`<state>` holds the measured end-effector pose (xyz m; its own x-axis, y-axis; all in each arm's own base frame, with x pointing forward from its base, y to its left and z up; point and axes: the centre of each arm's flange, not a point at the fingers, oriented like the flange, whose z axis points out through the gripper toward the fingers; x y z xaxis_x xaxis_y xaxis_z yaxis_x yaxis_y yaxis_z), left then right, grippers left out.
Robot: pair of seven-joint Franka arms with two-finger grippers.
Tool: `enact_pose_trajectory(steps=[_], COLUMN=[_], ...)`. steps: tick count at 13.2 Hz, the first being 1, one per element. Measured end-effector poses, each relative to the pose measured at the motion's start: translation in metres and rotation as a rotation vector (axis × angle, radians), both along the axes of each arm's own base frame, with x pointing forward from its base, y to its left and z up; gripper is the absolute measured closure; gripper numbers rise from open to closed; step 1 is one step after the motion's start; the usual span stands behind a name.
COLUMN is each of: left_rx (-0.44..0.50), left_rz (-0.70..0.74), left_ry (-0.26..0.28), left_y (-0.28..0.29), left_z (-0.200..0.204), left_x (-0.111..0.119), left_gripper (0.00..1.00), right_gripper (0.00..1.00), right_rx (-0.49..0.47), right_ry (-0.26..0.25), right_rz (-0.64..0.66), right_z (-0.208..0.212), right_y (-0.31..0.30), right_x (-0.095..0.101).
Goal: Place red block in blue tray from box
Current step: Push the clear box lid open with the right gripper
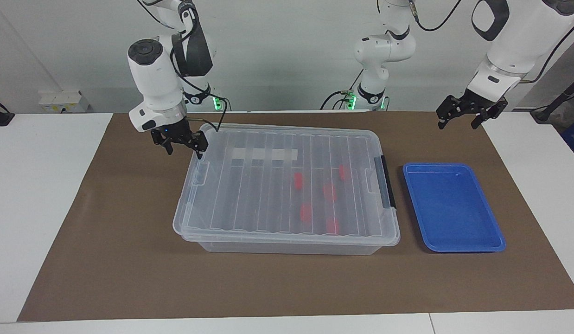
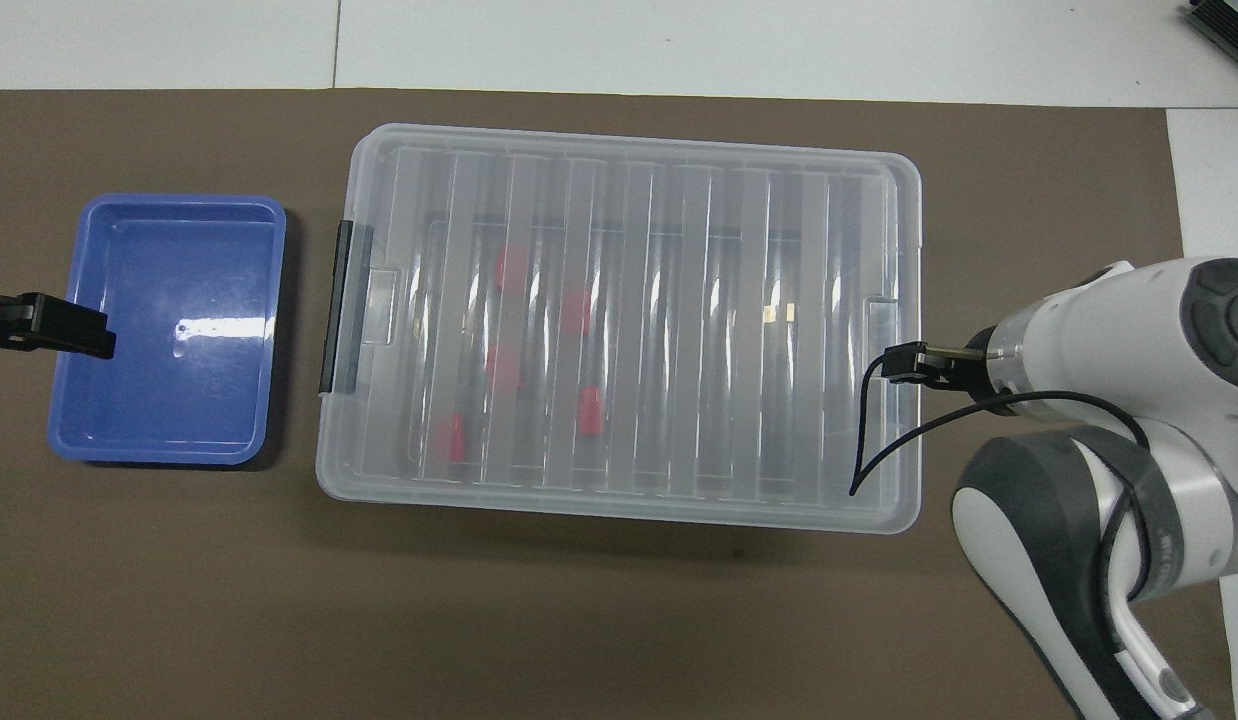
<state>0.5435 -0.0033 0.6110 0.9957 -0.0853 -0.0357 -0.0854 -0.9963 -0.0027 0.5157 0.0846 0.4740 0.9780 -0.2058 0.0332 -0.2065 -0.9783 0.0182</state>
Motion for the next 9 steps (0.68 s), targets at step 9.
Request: enact_pose_trajectory(steps=[9], left_rx=[0.0], left_rz=[-0.008], left_ry=[-0.007], left_y=[-0.007], left_z=[0.004], left_x=[-0.002], left_gripper=[0.0], right_gripper=[0.0], right_rx=[-0.006], right_ry=[0.021], right_rz=[0.06], right_z=[-0.009], right_y=[-0.05], right_x=[-0.01])
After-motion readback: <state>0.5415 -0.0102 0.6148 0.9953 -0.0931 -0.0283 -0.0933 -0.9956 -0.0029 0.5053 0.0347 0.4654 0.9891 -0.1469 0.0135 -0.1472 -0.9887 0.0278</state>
